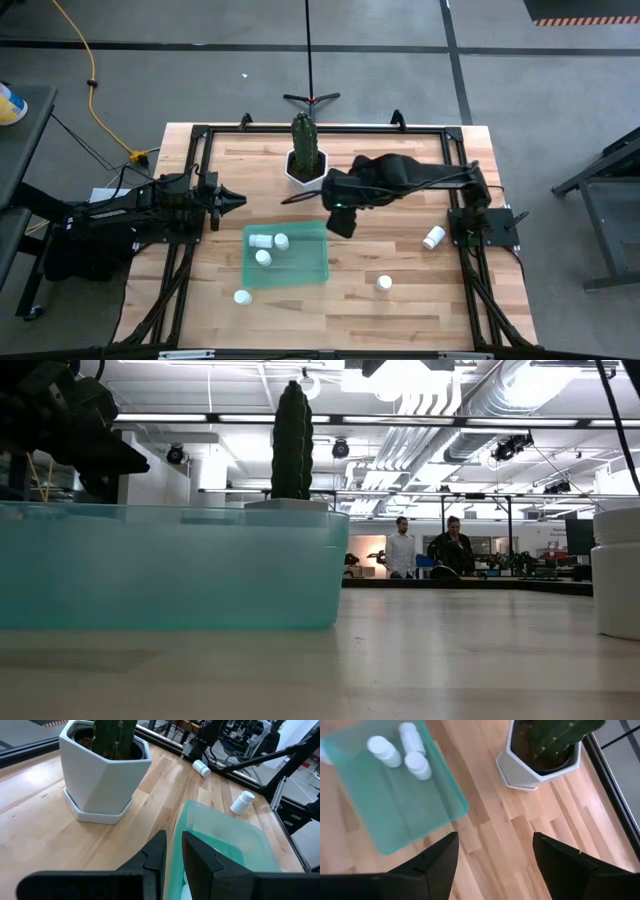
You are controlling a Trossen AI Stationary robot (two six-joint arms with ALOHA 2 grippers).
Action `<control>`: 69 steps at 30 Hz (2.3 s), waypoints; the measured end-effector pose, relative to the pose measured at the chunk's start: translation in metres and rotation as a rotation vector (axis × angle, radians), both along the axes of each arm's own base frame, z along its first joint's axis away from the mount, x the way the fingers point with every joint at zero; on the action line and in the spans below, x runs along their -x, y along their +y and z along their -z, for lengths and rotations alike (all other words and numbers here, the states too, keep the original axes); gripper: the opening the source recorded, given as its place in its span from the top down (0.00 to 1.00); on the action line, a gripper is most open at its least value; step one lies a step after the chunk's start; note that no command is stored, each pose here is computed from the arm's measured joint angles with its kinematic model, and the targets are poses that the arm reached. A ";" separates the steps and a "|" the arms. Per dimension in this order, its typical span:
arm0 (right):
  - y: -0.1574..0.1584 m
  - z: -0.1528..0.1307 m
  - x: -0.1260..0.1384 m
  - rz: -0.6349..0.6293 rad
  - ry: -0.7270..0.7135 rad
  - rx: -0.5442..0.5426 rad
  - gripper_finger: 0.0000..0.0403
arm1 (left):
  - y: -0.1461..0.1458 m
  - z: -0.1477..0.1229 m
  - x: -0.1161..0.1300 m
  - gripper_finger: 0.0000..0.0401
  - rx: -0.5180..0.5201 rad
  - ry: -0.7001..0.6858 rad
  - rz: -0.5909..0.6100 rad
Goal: Pick and place pill bottles into a basket
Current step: Put the white pill bottle into the green bin
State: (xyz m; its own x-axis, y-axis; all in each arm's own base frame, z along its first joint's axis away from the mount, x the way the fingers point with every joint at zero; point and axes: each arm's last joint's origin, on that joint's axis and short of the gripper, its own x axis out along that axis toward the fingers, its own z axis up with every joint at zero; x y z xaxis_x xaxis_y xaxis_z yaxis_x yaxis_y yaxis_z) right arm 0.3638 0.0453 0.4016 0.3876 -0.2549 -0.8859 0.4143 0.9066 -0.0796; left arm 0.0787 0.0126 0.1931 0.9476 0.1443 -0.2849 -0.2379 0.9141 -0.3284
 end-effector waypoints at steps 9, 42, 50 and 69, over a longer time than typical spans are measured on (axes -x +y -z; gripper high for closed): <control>0.011 -0.023 0.026 -0.026 -0.066 -0.066 0.39 | 0.000 0.000 0.000 0.76 0.000 0.000 0.000; -0.020 -0.114 0.185 0.043 -0.437 0.151 0.39 | 0.000 0.000 0.000 0.76 0.001 0.001 -0.001; -0.036 -0.065 0.254 0.169 -0.389 0.092 0.39 | 0.000 0.000 0.000 0.76 0.002 0.002 -0.004; -0.051 0.028 0.353 0.235 -0.380 -0.280 0.39 | 0.000 0.000 0.000 0.76 0.027 0.002 -0.016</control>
